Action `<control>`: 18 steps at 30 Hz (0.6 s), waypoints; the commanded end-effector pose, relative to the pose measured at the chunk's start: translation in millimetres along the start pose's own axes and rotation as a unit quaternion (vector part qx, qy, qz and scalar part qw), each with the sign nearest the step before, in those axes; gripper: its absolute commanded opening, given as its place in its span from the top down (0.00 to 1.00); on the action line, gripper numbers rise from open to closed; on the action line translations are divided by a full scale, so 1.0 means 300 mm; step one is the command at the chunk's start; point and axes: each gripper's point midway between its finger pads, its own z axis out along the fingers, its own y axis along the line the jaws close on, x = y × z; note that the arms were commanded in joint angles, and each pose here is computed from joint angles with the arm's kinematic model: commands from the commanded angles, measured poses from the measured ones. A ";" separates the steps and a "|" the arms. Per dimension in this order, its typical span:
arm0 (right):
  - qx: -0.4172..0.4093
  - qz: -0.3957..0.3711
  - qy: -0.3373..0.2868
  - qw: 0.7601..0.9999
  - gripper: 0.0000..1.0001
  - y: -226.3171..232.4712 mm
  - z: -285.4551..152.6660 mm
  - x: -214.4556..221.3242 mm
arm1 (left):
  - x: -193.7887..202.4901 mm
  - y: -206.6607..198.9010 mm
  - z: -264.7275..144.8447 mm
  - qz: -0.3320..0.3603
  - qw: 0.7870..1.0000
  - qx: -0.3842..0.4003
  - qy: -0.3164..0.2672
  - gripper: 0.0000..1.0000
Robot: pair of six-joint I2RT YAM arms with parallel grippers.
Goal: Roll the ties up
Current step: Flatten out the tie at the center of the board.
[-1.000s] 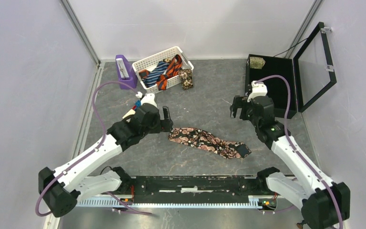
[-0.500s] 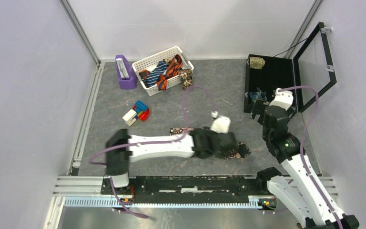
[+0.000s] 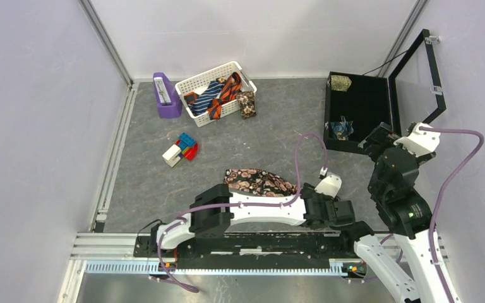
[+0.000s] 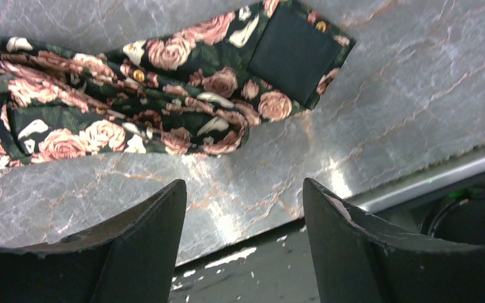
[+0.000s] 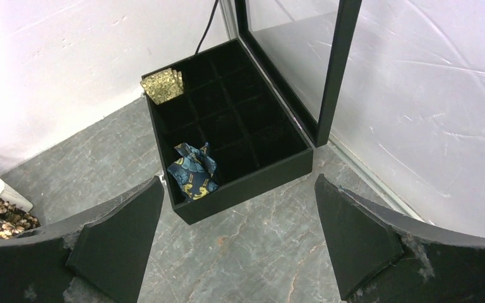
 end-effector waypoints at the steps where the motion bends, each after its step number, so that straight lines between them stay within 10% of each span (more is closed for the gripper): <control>1: -0.004 -0.005 0.010 1.000 0.02 -0.002 -0.001 0.032 | -0.086 0.003 0.032 -0.037 0.998 -0.039 -0.044 0.28; 18: -0.059 -0.010 0.030 0.998 0.02 0.045 -0.012 0.096 | -0.080 0.063 0.079 -0.053 0.993 -0.092 -0.054 0.29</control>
